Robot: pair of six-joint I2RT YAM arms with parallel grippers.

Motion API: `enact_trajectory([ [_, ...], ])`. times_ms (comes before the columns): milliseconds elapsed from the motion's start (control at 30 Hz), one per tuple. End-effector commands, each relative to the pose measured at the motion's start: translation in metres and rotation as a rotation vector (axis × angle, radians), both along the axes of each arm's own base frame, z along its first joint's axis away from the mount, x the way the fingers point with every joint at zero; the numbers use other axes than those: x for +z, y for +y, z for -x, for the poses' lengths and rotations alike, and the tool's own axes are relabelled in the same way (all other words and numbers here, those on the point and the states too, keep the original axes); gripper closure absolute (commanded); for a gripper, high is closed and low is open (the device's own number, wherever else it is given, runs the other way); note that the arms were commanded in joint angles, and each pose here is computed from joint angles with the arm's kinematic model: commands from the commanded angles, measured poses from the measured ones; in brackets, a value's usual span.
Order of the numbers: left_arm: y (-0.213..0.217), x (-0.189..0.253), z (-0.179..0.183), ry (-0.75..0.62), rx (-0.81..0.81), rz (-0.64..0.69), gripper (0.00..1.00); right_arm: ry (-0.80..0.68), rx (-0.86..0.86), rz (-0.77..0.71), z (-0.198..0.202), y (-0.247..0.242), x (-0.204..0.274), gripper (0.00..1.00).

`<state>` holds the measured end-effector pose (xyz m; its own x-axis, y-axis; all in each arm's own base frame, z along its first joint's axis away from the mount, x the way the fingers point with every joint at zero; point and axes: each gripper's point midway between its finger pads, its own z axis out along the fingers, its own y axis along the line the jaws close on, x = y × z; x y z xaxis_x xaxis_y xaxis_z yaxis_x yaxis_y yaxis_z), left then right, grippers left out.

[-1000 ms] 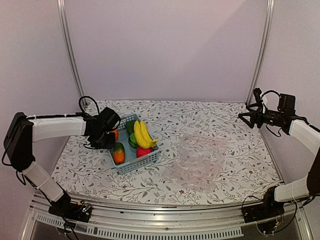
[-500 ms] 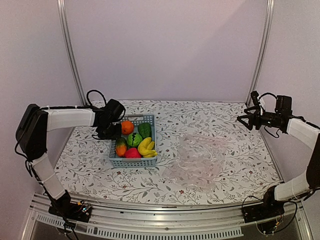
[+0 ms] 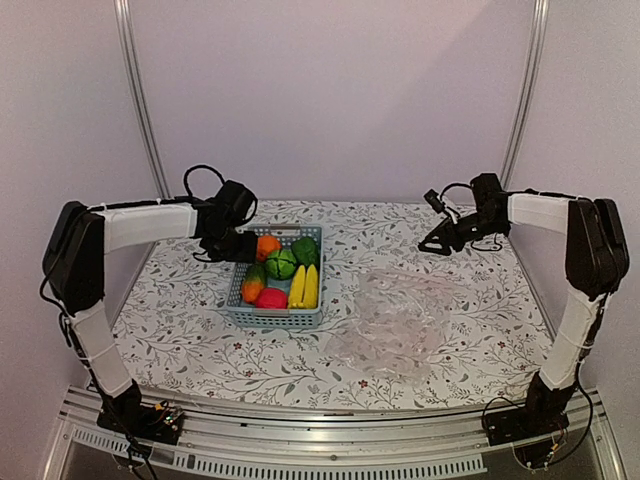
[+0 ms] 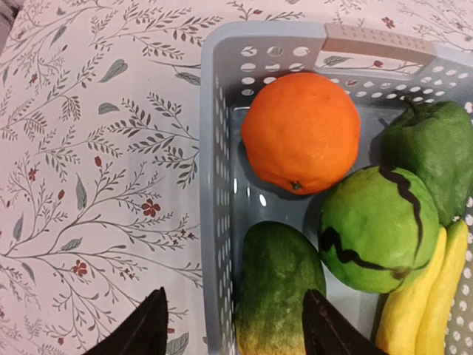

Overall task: Place the food in the zip-top bag and seal the zipper
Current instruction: Adjust the bin at the corner of the board, then adjust the zipper food storage bag at the center of the board.

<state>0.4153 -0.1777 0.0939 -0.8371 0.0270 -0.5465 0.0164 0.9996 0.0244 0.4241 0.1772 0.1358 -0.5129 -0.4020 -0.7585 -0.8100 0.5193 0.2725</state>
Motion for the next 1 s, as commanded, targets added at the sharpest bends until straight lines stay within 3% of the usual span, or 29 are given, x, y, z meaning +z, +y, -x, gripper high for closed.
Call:
enact_trajectory([
  [0, -0.009, 0.075, -0.002, -0.128, -0.082, 0.052, 0.32, 0.181, 0.008, 0.123, 0.009, -0.007, -0.045, 0.36],
  [133, -0.025, 0.1, 0.001, -0.22, -0.197, 0.044, 0.31, 0.244, 0.039, 0.153, 0.004, -0.007, -0.062, 0.33],
  [367, -0.04, 0.083, 0.01, -0.251, -0.295, 0.113, 0.32, 0.366, 0.093, 0.126, 0.013, -0.001, -0.088, 0.31],
  [600, -0.038, 0.08, 0.015, -0.239, -0.322, 0.091, 0.35, 0.444, 0.164, 0.072, 0.03, 0.006, -0.093, 0.4],
  [733, -0.04, 0.082, 0.016, -0.242, -0.33, 0.102, 0.35, 0.468, 0.191, 0.036, 0.037, 0.01, -0.091, 0.52],
  [967, -0.04, 0.077, 0.016, -0.232, -0.331, 0.101, 0.36, 0.475, 0.233, -0.006, 0.046, 0.014, -0.078, 0.94],
])
